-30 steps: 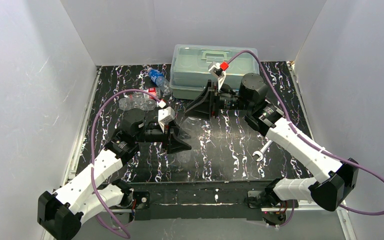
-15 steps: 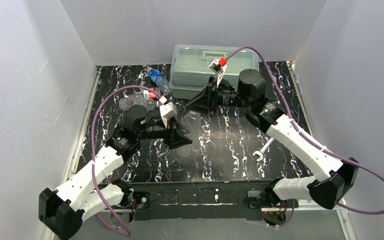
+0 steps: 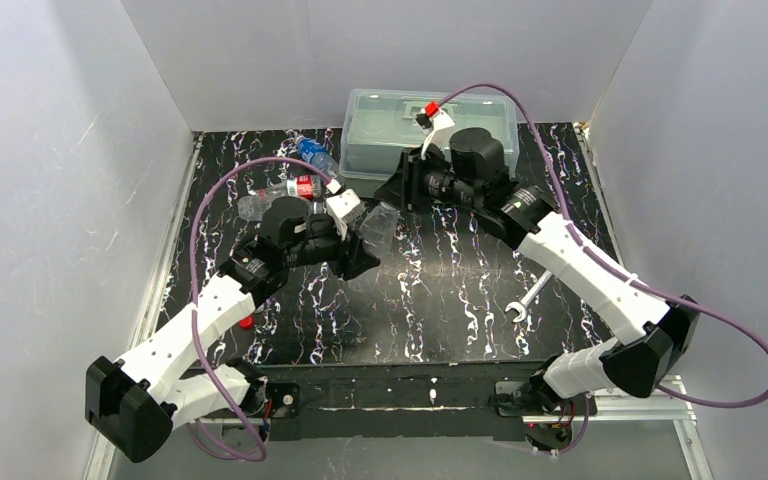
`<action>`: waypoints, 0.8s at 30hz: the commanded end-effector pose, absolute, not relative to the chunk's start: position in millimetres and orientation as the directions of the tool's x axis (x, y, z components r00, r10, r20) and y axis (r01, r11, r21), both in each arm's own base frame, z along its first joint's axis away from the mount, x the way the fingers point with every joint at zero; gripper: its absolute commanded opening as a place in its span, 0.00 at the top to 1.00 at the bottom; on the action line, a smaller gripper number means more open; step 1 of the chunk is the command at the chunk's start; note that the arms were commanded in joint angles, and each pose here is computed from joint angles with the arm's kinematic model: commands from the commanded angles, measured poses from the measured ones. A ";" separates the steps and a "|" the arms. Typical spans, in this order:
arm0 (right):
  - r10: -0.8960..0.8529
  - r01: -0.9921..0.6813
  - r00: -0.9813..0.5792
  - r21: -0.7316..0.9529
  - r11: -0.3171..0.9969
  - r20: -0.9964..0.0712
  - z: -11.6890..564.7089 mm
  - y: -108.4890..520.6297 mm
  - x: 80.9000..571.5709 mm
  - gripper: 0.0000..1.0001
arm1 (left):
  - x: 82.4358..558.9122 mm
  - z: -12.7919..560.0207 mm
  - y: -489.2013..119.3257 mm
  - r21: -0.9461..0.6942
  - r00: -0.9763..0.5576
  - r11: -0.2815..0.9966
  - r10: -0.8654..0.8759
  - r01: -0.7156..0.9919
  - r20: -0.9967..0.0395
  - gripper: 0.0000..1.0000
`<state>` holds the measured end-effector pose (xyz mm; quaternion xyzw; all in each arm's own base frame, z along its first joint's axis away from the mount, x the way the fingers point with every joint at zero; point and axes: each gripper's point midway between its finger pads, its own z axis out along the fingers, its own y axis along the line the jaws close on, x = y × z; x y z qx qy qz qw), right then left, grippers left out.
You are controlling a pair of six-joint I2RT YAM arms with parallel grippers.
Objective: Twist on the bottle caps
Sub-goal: Screw the bottle cap onto the plastic bottle, then place the plastic bottle at the center of the board.
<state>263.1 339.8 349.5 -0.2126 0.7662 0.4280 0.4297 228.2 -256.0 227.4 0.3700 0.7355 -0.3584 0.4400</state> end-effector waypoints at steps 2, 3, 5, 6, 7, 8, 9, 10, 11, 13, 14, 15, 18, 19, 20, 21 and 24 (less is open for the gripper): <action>0.017 -0.499 -0.574 0.366 0.785 -0.819 330.8 322.4 274.7 0.99 | 275.5 242.6 -232.3 -0.072 -0.294 0.664 0.228 0.744 -0.928 1.00; 0.003 -0.474 -0.582 0.341 0.812 -0.813 326.5 319.4 275.5 0.99 | 277.7 242.3 -231.7 -0.062 -0.290 0.670 0.234 0.739 -0.928 1.00; -0.018 -0.432 -0.585 0.292 0.853 -0.811 321.7 317.7 279.6 0.99 | 281.4 240.9 -230.9 -0.039 -0.282 0.680 0.251 0.732 -0.926 1.00; -0.021 -0.417 -0.581 0.275 0.866 -0.814 324.0 317.9 282.2 0.99 | 283.1 239.3 -230.1 -0.027 -0.281 0.687 0.261 0.727 -0.924 1.00; -0.029 -0.399 -0.585 0.256 0.881 -0.811 321.2 317.4 284.5 0.99 | 284.5 237.5 -229.0 -0.015 -0.279 0.692 0.271 0.722 -0.921 1.00; -0.037 -0.391 -0.590 0.245 0.887 -0.806 319.5 318.8 285.7 0.99 | 285.7 235.9 -227.7 -0.004 -0.278 0.697 0.280 0.717 -0.919 1.00; -0.041 -0.387 -0.595 0.241 0.890 -0.803 318.5 320.3 287.0 0.99 | 285.9 234.5 -226.9 0.003 -0.276 0.698 0.287 0.716 -0.917 1.00; -0.043 -0.388 -0.593 0.238 0.890 -0.804 319.4 321.1 287.8 0.99 | 285.4 232.3 -226.2 0.005 -0.277 0.699 0.291 0.715 -0.916 1.00; -0.041 -0.391 -0.590 0.240 0.889 -0.807 321.2 321.8 288.2 0.99 | 285.2 230.2 -225.9 0.007 -0.276 0.698 0.292 0.716 -0.916 1.00; -0.034 -0.409 -0.569 0.246 0.879 -0.821 330.4 320.3 287.8 0.80 | 282.2 226.9 -227.4 0.006 -0.267 0.685 0.292 0.729 -0.918 1.00; -0.033 -0.423 -0.558 0.250 0.871 -0.829 336.6 318.1 286.8 0.69 | 280.3 224.0 -228.7 0.005 -0.262 0.675 0.293 0.738 -0.919 1.00; -0.033 -0.441 -0.548 0.255 0.860 -0.836 342.3 316.0 286.1 0.54 | 278.5 221.3 -229.7 0.001 -0.262 0.667 0.293 0.745 -0.920 1.00; -0.022 -0.489 -0.525 0.280 0.826 -0.851 361.4 306.0 281.7 0.19 | 273.1 214.9 -232.9 -0.003 -0.250 0.640 0.297 0.769 -0.922 1.00; -0.014 -0.499 -0.520 0.290 0.817 -0.854 367.7 301.1 280.4 0.12 | 271.7 213.3 -233.9 -0.003 -0.245 0.632 0.297 0.775 -0.923 1.00; -0.016 -0.511 -0.519 0.296 0.807 -0.855 370.1 298.4 279.6 0.07 | 270.7 211.9 -234.2 -0.001 -0.239 0.627 0.296 0.779 -0.925 1.00; -0.022 -0.529 -0.523 0.304 0.792 -0.852 371.7 298.2 277.0 0.05 | 270.8 212.3 -235.2 0.003 -0.230 0.622 0.293 0.783 -0.928 1.00; -0.055 -0.570 -0.556 0.332 0.751 -0.830 365.1 302.0 270.0 0.02 | 266.2 214.1 -240.1 0.009 -0.199 0.586 0.290 0.810 -0.936 1.00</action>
